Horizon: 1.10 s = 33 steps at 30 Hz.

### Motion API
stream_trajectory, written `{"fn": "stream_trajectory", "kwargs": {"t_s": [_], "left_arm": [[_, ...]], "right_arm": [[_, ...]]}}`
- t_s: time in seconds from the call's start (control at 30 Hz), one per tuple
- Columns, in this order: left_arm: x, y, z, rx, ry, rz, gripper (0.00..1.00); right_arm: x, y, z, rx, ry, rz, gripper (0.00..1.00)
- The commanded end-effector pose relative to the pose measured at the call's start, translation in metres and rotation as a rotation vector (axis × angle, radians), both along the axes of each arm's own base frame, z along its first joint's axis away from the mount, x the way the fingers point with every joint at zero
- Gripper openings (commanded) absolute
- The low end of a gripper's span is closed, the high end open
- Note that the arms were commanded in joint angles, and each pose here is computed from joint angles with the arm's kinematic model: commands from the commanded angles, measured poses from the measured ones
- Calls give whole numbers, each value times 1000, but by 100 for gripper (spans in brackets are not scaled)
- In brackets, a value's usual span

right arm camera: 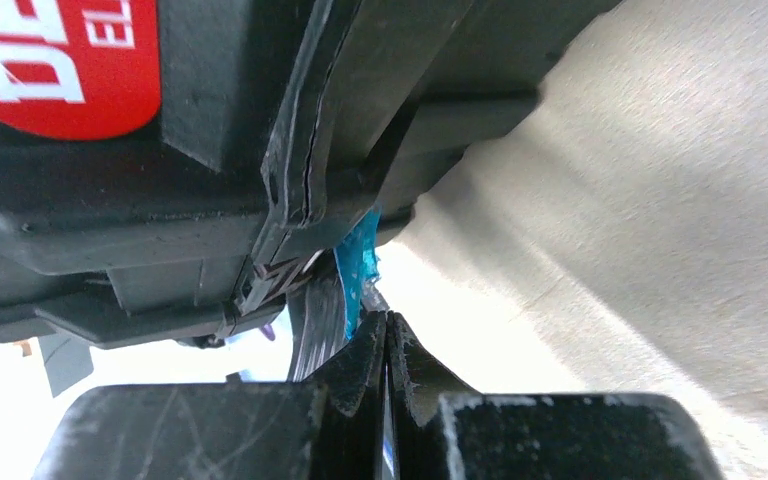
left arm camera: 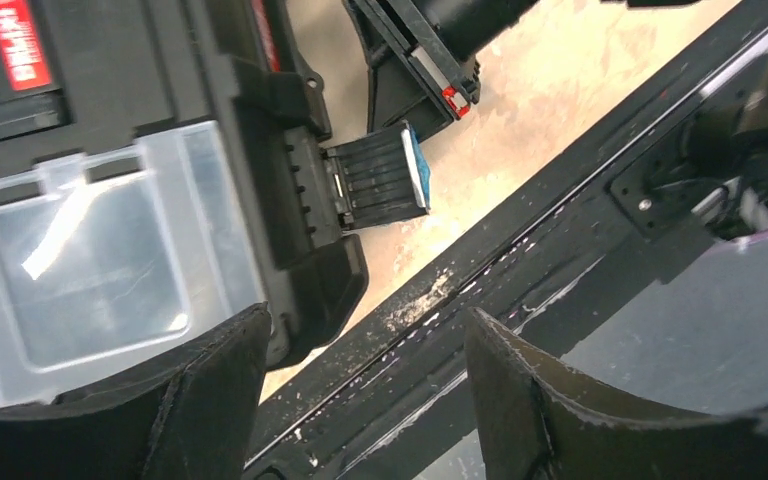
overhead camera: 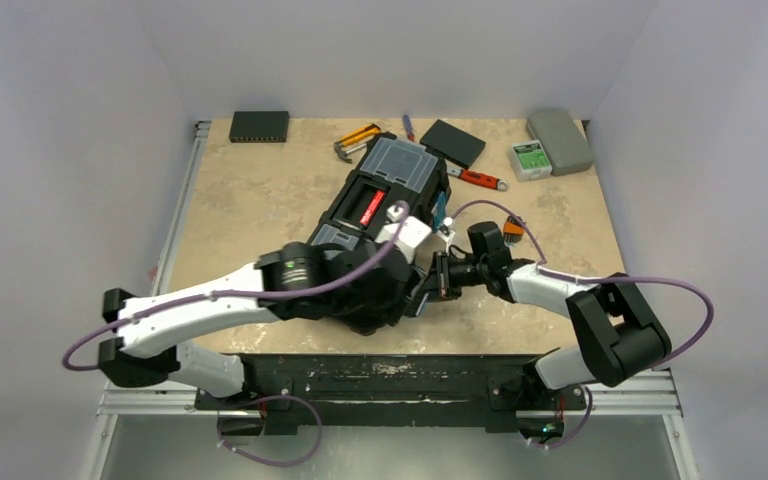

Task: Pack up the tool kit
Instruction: Close the toolbox at the center of the board.

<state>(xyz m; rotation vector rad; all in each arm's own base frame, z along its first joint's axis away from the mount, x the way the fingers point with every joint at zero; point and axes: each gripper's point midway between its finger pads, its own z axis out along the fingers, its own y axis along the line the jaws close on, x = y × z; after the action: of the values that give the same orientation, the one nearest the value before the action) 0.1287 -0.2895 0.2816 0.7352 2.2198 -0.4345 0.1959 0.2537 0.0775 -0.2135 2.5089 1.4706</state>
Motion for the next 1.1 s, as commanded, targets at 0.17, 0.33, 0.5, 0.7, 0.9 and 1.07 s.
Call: {"fn": "stream_trajectory", "kwargs": {"t_s": [0.17,0.33,0.5,0.7,0.9,1.07], "left_arm": [[-7,-49,-43,201,36,-95,67],[-4,-64,-74,284,102,-79,67],[3,-72,-99,289,186,-74,64],[2,-83,-131,250,297,-120,57],[13,-75,-156,277,346,-87,56],[21,-64,-167,332,340,-51,41]], "right_arm": [[-12,5,20,55,2,49,0],[-11,5,20,51,2,43,0],[-12,5,20,51,0,40,0],[-11,5,22,48,0,36,0],[-9,6,26,54,-8,36,0],[-9,5,28,56,-10,35,0]]}}
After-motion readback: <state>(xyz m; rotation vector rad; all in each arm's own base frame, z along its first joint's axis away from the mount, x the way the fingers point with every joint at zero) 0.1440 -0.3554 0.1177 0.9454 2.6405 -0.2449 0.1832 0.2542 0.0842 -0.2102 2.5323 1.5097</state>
